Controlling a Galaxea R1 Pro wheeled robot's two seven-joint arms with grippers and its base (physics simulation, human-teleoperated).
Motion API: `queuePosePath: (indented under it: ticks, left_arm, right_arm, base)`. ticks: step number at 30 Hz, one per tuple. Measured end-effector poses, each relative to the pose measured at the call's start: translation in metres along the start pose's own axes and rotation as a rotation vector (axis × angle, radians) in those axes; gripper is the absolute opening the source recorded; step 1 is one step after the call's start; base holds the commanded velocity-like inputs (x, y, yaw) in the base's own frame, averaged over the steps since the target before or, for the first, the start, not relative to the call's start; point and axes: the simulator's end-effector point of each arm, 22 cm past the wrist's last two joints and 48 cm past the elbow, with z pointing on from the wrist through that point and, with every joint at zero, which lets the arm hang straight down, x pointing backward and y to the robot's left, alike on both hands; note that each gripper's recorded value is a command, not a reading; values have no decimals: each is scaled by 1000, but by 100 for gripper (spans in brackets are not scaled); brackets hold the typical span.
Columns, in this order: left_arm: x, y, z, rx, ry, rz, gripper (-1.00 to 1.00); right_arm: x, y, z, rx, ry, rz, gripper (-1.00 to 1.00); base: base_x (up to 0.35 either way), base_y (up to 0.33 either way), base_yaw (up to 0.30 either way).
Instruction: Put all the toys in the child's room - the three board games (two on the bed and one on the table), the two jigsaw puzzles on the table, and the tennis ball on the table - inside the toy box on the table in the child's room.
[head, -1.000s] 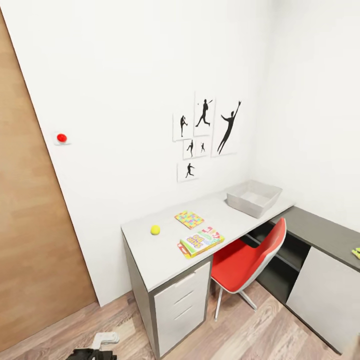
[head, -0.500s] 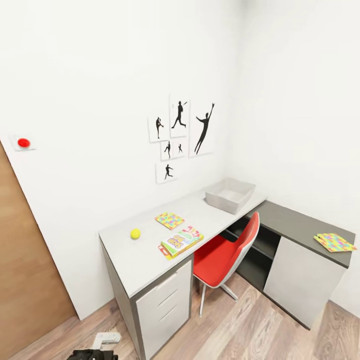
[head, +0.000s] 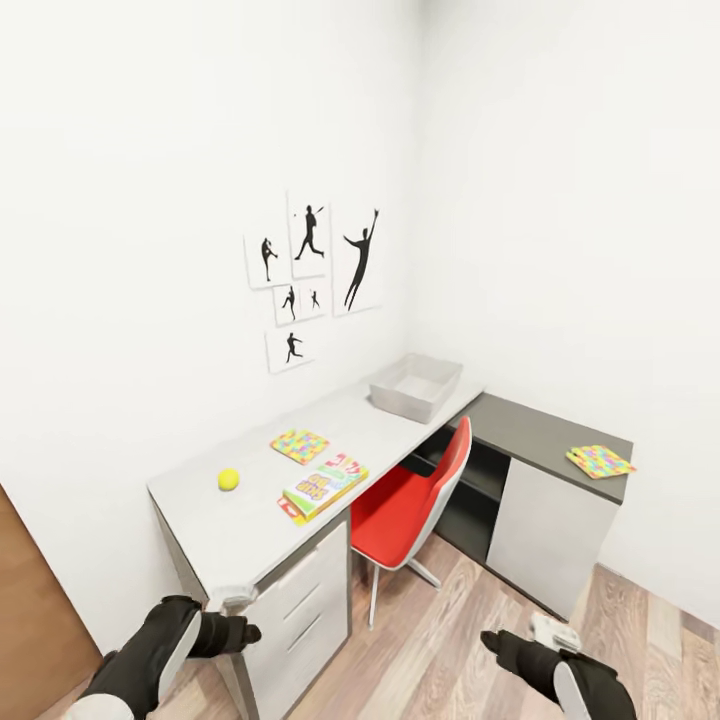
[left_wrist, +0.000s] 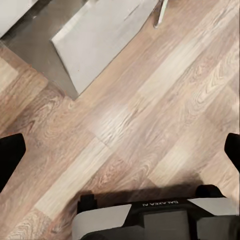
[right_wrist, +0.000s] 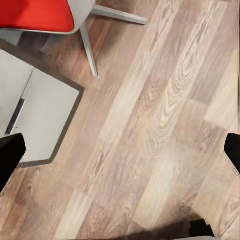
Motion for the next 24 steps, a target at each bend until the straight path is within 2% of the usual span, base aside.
queuePosePath:
  ticks: [2, 3, 4, 6, 7, 9, 10, 14, 15, 24]
  left_arm:
    - [-28, -3, -21, 9, -40, -4, 100]
    - [-51, -1, -42, 16, -75, -17, 100]
    - [-63, 1, -55, 20, -97, -24, 100]
    - [-80, 4, -76, 34, -131, -44, 100]
    - [-95, 4, -95, 64, -166, -67, 100]
    - [-105, 2, -112, 99, -198, -82, 100]
    - [-114, -3, -126, 140, -225, -90, 100]
    - [-124, -14, -145, 222, -263, -87, 100]
    - [-127, -20, -152, 259, -274, -83, 100]
    - [-133, -42, -173, 410, -302, -53, 100]
  right_arm:
    - [-25, 5, -20, -12, -22, 3, 100]
    - [-44, 9, -37, -22, -40, 4, 100]
    - [-52, 11, -46, -26, -50, 2, 100]
    - [-63, 14, -58, -32, -63, 0, 100]
    - [-69, 16, -66, -39, -72, 1, 100]
    - [-73, 19, -72, -45, -77, 3, 100]
    - [-76, 21, -76, -53, -83, 6, 100]
    - [-81, 26, -81, -69, -91, 12, 100]
    - [-81, 28, -83, -76, -92, 15, 100]
    - [-82, 32, -84, -101, -85, 30, 100]
  base:
    - [0, 0, -285]
    - [0, 0, -285]
    - [0, 0, -285]
    - [0, 0, -285]
    - [0, 0, -285]
    - [0, 0, -285]
    - [0, 0, -285]
    - [0, 0, -284]
    - [0, 0, -282]
    - [0, 0, -262]
